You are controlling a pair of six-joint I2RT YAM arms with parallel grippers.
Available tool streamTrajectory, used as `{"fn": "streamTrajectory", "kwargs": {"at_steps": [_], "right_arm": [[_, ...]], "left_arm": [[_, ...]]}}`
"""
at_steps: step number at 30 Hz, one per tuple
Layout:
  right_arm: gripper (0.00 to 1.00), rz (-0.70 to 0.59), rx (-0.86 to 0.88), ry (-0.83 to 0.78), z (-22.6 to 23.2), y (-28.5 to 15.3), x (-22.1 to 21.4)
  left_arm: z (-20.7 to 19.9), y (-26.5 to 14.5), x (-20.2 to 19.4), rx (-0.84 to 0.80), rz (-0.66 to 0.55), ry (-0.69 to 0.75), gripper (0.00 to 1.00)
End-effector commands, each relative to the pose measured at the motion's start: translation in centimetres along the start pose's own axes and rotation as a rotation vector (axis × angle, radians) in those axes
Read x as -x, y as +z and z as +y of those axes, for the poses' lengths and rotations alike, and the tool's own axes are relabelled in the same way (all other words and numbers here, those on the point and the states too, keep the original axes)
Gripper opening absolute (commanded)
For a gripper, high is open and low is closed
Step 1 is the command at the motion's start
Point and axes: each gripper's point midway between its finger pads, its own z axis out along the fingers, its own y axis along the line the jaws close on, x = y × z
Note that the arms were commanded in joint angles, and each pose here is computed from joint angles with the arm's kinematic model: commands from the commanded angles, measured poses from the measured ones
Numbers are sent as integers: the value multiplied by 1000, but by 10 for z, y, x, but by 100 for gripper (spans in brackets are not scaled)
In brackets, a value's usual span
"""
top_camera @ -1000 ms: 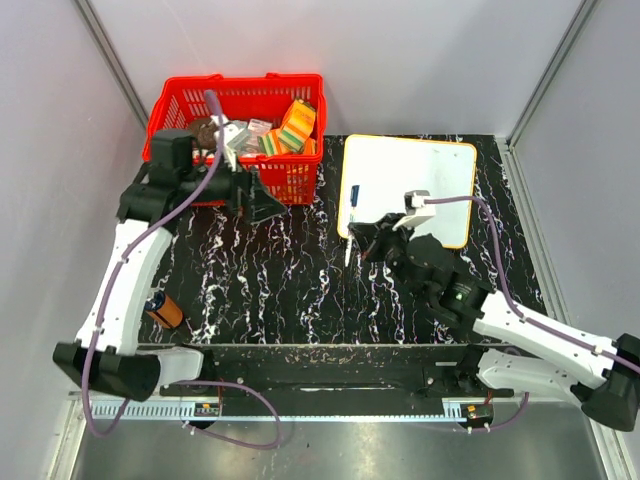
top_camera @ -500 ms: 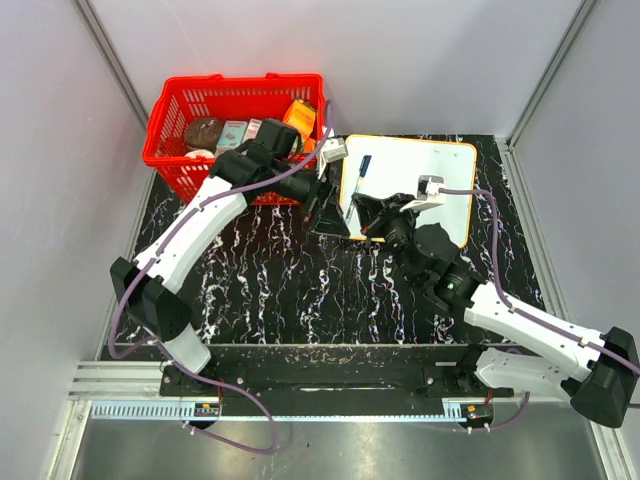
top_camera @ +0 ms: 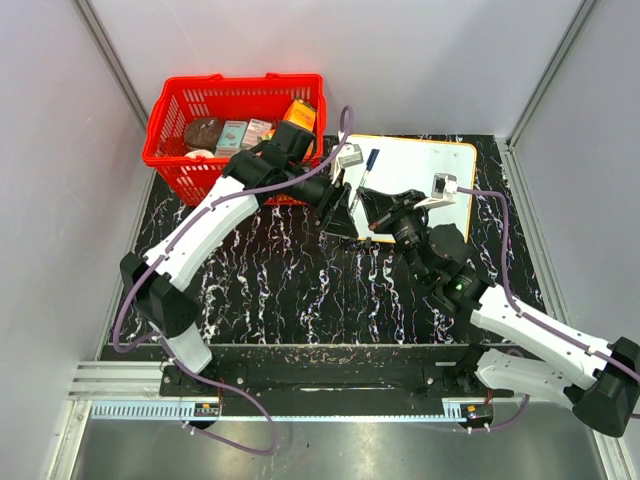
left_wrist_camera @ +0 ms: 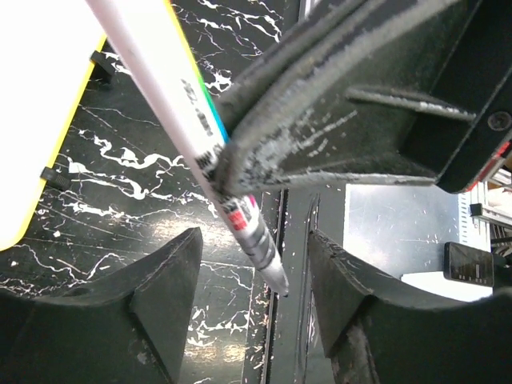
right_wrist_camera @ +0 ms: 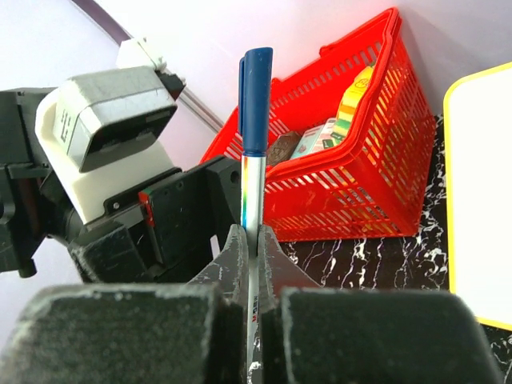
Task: Write a sentence on the whiteboard
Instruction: Pass from the right arm to the left
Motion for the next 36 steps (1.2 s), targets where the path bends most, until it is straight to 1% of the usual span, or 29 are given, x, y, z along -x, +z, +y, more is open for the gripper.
{"fn": "streamTrajectory", "kwargs": {"at_steps": [1, 2, 3, 4, 7, 8, 11, 12, 13, 14, 15, 16, 17, 18, 19, 20, 21, 22, 23, 24, 25, 26, 27, 29, 30, 32, 33, 35, 36], "right_arm": [[0, -23, 56, 80, 12, -4, 10], [0, -18, 54, 88, 11, -5, 8], [0, -11, 52, 90, 9, -6, 5], [0, -8, 53, 94, 9, -7, 4], [0, 13, 62, 106, 8, -9, -2], [0, 21, 62, 108, 8, -9, -4], [0, 63, 113, 78, 15, -12, -12], [4, 88, 141, 66, 19, -14, -16], [21, 98, 150, 52, 20, -16, -17], [32, 107, 150, 32, 19, -17, -19], [40, 131, 144, 19, 18, -20, -20], [47, 138, 144, 8, 18, -22, -20], [61, 145, 151, -11, 20, -24, -18], [68, 171, 158, -27, 20, -29, -20], [75, 182, 163, -38, 21, -32, -19], [96, 186, 176, -67, 23, -34, -17], [100, 214, 215, -88, 29, -39, -19], [100, 226, 230, -103, 32, -41, -18], [100, 227, 262, -127, 40, -43, -13], [100, 277, 310, -147, 48, -47, -19], [100, 291, 329, -168, 51, -47, -19], [100, 317, 416, -195, 70, -52, -14], [100, 364, 445, -217, 73, -52, -23], [100, 389, 552, -256, 93, -55, -18], [100, 465, 658, -262, 105, -64, -31], [100, 504, 766, -271, 124, -69, -32], [100, 537, 837, -263, 132, -73, -39], [100, 568, 917, -219, 144, -80, -42], [99, 541, 960, -204, 152, -76, -40]], "left_arm": [[0, -4, 19, 12, -33, 37, 53], [1, -4, 20, 14, -32, 37, 49], [2, -4, 21, 21, -32, 38, 40], [3, -6, 21, 35, -33, 42, 28], [7, -9, 21, 74, -33, 53, 6], [8, -10, 20, 86, -30, 53, 0], [10, -19, 20, 142, -37, 72, 0], [15, -23, 16, 160, -36, 63, 0], [10, -32, 17, 182, -53, 77, 0], [12, -38, 18, 199, -71, 86, 0], [21, -47, 10, 229, -73, 60, 0], [14, -59, 10, 236, -97, 75, 0], [13, -66, 9, 236, -113, 75, 0], [15, -81, 2, 259, -133, 60, 0], [11, -87, -1, 249, -144, 60, 0], [9, -93, -8, 256, -139, 52, 0], [7, -100, -13, 268, -137, 63, 0], [0, -106, -21, 288, -129, 105, 0], [-6, -109, -30, 290, -109, 106, 0], [-17, -115, -33, 298, -112, 160, 0], [-20, -116, -40, 301, -101, 159, 0], [-26, -118, -46, 302, -91, 160, 0], [-34, -123, -49, 303, -87, 199, 0], [-53, -124, -61, 249, -58, 189, 0], [-59, -124, -65, 219, -42, 224, 0], [-84, -123, -72, 116, -31, 214, 0], [-90, -124, -73, 93, -34, 243, 0], [-100, -123, -76, 54, -44, 255, 0], [-105, -124, -75, 45, -50, 274, 0]]}}
